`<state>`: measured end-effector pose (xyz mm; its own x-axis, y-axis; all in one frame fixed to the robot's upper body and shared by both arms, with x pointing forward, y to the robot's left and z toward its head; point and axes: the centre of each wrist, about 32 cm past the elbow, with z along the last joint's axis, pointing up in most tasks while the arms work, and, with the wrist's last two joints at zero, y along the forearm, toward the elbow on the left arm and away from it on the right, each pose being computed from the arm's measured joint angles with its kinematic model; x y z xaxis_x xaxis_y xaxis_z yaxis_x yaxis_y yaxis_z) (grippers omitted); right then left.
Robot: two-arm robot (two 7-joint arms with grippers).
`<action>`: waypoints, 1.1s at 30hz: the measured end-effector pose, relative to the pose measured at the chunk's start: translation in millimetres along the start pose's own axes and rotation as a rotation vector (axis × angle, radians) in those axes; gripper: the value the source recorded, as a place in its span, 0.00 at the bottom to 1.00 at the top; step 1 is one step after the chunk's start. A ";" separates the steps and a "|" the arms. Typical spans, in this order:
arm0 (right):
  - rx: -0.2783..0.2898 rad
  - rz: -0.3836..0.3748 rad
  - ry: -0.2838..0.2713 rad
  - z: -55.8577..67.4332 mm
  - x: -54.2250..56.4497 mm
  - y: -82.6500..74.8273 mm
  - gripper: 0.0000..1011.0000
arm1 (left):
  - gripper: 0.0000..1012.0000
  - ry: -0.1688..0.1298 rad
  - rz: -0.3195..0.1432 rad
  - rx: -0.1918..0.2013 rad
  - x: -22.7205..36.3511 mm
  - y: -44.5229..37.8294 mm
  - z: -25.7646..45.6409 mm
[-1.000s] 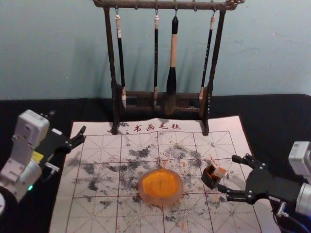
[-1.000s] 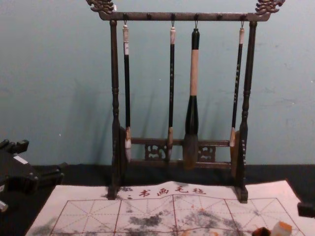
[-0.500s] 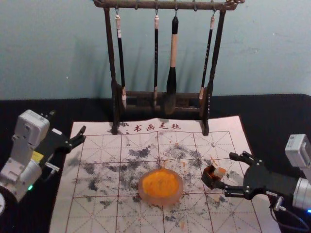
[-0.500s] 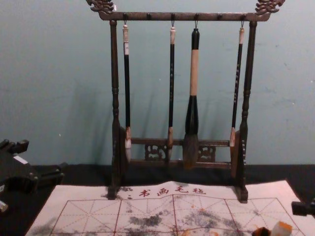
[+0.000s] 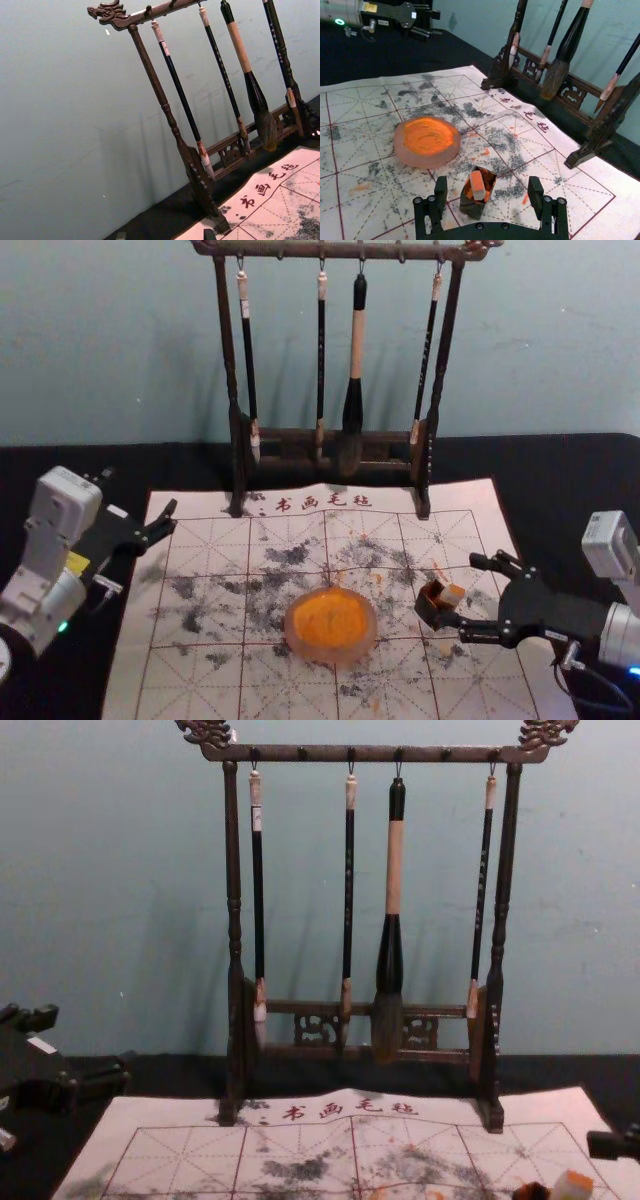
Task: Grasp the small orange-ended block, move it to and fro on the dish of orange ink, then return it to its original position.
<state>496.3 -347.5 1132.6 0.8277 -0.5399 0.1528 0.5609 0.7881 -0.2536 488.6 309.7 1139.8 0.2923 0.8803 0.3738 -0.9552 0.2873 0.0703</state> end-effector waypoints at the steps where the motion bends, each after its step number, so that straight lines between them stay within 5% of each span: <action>1: -0.001 -0.003 0.003 0.2 -0.1 0.3 0.99 | 0.99 0.000 0.000 0.000 0.0 0.0 0.0; 25: 0.001 -0.005 0.002 0.5 0.1 -0.1 0.99 | 0.99 0.000 0.000 0.000 0.0 0.0 0.0; 33: 0.001 -0.004 0.001 0.5 0.1 -0.1 0.85 | 0.99 0.000 0.000 0.000 0.0 0.0 0.0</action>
<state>496.3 -347.5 1133.1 0.8252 -0.5436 0.1533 0.5645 0.7860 -0.2521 488.6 309.7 1139.8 0.2923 0.8803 0.3737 -0.9553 0.2873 0.0702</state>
